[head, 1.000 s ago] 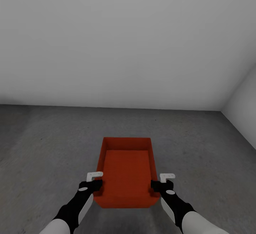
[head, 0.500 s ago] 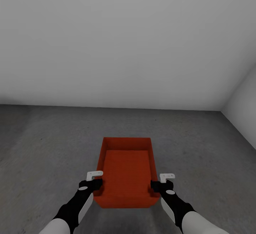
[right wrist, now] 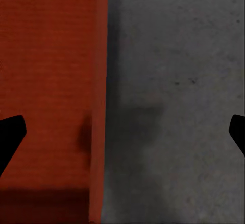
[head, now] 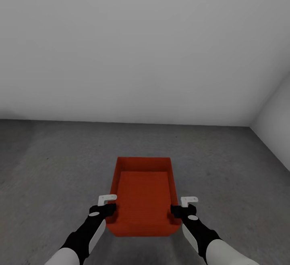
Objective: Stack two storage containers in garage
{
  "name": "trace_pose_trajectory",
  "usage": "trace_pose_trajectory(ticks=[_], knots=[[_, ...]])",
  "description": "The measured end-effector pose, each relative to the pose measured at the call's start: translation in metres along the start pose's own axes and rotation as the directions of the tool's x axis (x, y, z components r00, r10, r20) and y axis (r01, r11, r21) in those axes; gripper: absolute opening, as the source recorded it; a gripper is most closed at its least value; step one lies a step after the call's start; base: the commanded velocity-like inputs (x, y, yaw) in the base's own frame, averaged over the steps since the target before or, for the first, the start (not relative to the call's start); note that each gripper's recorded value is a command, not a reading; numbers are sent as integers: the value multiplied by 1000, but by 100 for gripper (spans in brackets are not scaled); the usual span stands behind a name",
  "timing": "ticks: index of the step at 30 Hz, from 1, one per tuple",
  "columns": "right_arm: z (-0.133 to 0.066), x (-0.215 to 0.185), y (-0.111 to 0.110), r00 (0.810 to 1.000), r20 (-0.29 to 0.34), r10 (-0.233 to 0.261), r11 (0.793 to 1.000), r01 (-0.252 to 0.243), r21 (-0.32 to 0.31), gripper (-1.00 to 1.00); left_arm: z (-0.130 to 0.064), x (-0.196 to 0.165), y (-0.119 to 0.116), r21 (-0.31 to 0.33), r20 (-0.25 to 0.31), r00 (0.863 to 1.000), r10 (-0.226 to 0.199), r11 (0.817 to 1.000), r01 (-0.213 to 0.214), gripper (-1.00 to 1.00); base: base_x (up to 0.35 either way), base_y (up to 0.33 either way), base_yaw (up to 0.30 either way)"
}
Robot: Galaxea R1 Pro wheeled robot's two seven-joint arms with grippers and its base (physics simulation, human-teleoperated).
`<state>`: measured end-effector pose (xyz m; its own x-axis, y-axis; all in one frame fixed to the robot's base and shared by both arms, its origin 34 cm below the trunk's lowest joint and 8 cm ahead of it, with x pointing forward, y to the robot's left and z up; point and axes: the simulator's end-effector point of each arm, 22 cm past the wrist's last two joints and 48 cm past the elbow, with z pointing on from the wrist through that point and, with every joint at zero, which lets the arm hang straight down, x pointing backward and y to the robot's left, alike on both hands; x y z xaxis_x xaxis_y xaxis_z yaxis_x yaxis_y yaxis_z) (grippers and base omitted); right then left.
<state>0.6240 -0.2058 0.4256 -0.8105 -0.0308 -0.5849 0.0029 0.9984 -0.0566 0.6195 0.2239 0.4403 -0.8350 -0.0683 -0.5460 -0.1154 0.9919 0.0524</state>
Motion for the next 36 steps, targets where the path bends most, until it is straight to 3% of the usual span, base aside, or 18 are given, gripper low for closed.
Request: trace_pose_trajectory(ticks=[28,32,36], knots=[[-39,-36,-3,1000,2,1,1000,-1,-1,100,-40,-37,11,-13,4,1000,2,1000,-2,100,0,0,0],[-44,-41,-17,1000,8,1,1000,-1,20,100,-46,-40,12,-13,2,1000,2,1000,-2,100,0,0,0],[-46,-46,-60,1000,11,-15,998,14,68,100,-51,-43,12,-13,0,1000,2,1000,-2,100,0,0,0]])
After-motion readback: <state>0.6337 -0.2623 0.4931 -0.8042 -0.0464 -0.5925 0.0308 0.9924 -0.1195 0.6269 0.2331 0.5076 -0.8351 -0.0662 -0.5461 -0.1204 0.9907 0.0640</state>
